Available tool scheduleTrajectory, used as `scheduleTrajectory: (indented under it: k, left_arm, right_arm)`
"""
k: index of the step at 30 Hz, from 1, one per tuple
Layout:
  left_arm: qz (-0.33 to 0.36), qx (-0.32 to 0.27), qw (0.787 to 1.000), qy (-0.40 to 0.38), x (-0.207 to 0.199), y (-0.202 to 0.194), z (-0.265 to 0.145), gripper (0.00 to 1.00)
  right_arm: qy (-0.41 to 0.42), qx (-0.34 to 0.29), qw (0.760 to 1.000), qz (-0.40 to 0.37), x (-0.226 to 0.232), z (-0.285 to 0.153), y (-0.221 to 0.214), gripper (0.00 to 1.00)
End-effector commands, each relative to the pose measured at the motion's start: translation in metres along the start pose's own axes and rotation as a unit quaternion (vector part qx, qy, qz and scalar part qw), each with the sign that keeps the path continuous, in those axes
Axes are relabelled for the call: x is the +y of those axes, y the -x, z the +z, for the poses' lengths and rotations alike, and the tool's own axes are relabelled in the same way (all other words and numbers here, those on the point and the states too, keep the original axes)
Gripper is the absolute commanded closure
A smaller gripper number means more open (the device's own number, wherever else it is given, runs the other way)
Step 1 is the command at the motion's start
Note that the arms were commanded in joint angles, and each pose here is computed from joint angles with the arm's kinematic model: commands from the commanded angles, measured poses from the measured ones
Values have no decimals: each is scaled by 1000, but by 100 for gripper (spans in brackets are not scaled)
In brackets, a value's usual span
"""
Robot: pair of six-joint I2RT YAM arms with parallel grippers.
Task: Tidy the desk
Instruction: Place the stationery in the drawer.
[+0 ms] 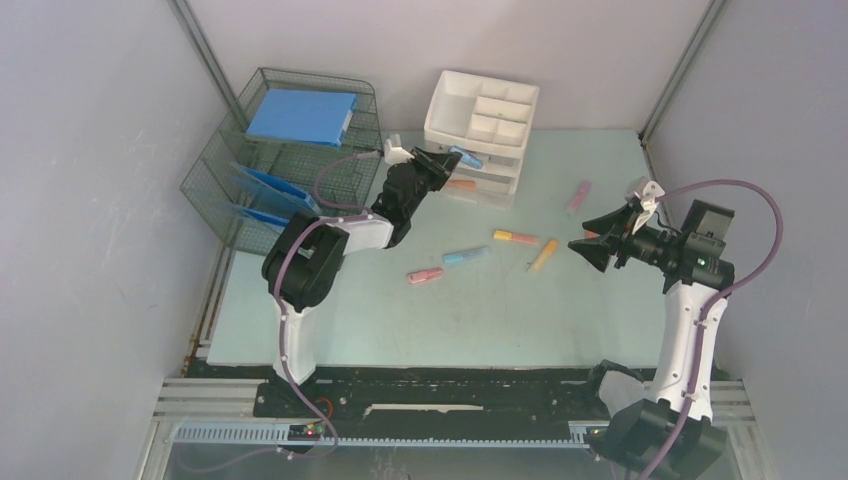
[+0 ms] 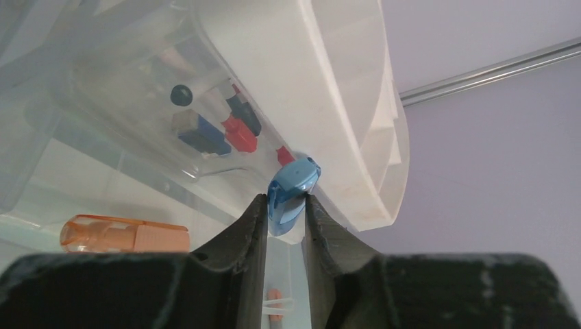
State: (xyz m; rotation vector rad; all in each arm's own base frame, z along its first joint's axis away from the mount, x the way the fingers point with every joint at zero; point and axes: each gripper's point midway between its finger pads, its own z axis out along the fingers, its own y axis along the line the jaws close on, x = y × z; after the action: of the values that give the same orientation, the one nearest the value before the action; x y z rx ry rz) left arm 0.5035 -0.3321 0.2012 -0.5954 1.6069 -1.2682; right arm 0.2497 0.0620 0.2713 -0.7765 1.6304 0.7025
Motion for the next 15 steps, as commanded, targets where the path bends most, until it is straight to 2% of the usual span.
scheduleTrajectory:
  k: [1, 8, 11, 15]
  left_arm:
    - [-17, -43, 997, -59, -38, 26, 5, 73]
    - [-13, -38, 998, -43, -26, 21, 6, 65]
    - [-8, -35, 999, -41, -23, 20, 5, 54]
    - [6, -36, 998, -41, -24, 23, 1, 52]
  right_arm:
    - [6, -13, 1000, -27, 6, -3, 13, 36]
    - [4, -14, 999, -28, 6, -4, 14, 36]
    - [3, -16, 999, -29, 6, -5, 15, 36]
    - [3, -17, 999, -29, 6, -5, 15, 36]
